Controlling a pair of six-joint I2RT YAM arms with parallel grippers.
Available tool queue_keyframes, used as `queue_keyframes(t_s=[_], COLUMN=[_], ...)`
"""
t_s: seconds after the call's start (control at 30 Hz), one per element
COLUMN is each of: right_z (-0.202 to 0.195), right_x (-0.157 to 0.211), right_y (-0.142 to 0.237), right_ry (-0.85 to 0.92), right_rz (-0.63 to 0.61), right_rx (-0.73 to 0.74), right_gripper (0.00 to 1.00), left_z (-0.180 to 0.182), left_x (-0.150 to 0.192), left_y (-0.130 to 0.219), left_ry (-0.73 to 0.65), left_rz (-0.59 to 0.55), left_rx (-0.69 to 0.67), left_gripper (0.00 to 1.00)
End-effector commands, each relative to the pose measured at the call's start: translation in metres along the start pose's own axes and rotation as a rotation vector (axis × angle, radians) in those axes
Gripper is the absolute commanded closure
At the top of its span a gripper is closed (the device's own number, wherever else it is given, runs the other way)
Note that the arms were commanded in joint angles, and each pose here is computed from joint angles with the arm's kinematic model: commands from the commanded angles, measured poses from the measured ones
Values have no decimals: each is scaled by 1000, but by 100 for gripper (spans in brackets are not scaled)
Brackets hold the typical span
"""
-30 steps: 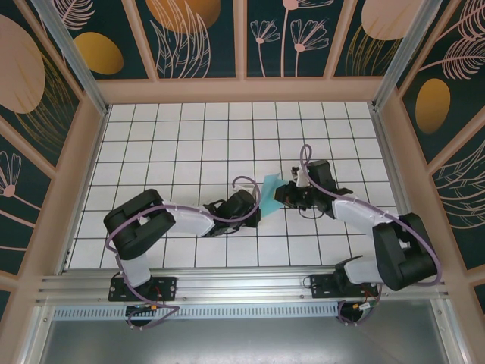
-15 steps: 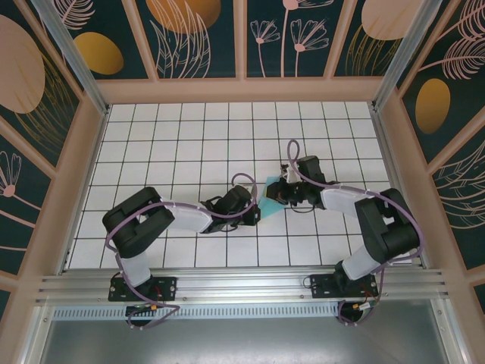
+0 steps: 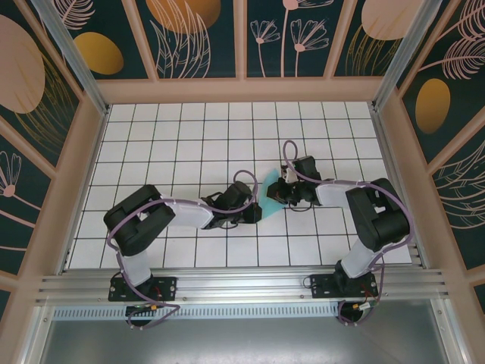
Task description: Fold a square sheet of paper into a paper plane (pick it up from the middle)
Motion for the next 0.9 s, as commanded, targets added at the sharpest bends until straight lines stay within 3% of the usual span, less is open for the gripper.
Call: queue_keyframes(t_s=[0.0, 0.17, 0.53, 0.87], right_z=[11, 25, 54, 21], right_x=[-6, 1, 10, -1], right_y=[8, 24, 38, 15], right_ry=[24, 57, 88, 27], right_rz=[-28, -44, -45, -49], right_rx=[-18, -72, -216, -94], right_gripper=[87, 86, 82, 85], left_z=[1, 0, -5, -8], left_x=[2, 2, -1, 0], left_y=[-6, -9, -10, -15], left_ry=[-30, -20, -39, -39], left_rz=[45, 69, 93, 130], left_rx=[-3, 22, 40, 49], left_gripper=[91, 95, 95, 96])
Point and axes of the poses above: each hand's point on the last joint's axis, 136 mm out from that joint toward the fingers, its own y axis back along the fingers, its own z axis along the line the jaws close on, x = y × z, the point moved 2 cm from there along y, back along the fingers, and after that the axes turned 4 degrees about y, right-handed, at the moved point
